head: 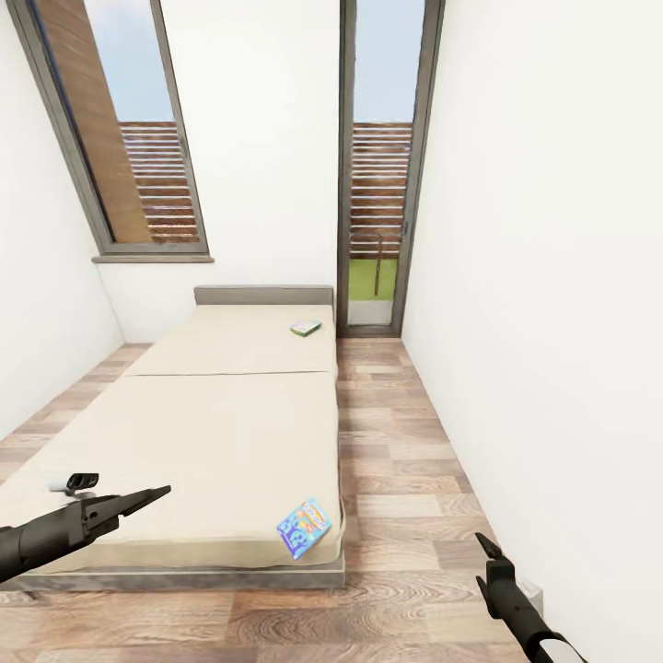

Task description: Put all the toys in the child's room - the three board games (two on the bed and one on the table), the two jigsaw puzzles on the table, and the tennis ball on the table - inside the toy box on the table in the child's room.

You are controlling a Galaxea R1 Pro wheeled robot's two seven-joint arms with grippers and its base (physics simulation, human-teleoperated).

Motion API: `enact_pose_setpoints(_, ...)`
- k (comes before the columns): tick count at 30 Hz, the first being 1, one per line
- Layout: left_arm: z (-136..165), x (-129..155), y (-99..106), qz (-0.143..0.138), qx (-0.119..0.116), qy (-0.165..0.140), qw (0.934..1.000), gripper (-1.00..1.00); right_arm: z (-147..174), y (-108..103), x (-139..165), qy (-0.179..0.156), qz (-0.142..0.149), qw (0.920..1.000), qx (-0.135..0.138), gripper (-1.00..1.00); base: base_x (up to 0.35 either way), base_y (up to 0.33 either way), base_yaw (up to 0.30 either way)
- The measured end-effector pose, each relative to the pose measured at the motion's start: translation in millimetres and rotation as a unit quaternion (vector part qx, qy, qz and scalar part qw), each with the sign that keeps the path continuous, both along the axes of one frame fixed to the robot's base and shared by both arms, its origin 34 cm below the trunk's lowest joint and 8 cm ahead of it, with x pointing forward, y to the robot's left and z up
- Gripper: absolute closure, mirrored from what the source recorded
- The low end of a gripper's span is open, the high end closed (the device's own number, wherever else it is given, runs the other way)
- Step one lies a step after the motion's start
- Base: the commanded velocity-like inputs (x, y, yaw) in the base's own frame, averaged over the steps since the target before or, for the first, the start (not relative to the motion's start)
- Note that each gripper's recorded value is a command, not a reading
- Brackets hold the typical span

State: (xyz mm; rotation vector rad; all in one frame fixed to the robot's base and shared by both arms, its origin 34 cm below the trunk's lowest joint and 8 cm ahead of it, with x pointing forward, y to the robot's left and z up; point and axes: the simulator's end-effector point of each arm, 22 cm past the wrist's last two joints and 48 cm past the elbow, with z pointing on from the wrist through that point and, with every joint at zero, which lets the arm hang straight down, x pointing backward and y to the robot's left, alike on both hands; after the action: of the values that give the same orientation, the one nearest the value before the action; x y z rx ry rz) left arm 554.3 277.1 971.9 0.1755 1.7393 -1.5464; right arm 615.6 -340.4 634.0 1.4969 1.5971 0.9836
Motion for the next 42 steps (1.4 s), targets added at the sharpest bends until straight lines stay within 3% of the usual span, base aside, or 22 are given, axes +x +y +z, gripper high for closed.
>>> enact_pose_setpoints(31, -4, 1, 0, 0.003, 0.004, 0.007, 1.0, -1.0, 0, 1, 0, -0.001, 0.0, 1.0, 0.0, -1.0, 0.0, -0.005, 0.0)
enact_pose_setpoints(37, -17, 6, -2, 0.01, 0.007, 0.024, 0.9996, -1.0, 0, 1, 0, -0.001, 0.0, 1.0, 0.0, -1.0, 0.0, 0.0, 0.0)
enact_pose_setpoints(42, -62, 20, -8, 0.044, 0.031, 0.08, 0.9954, -1.0, 0, 1, 0, -0.001, 0.0, 1.0, 0.0, -1.0, 0.0, 0.0, 0.0)
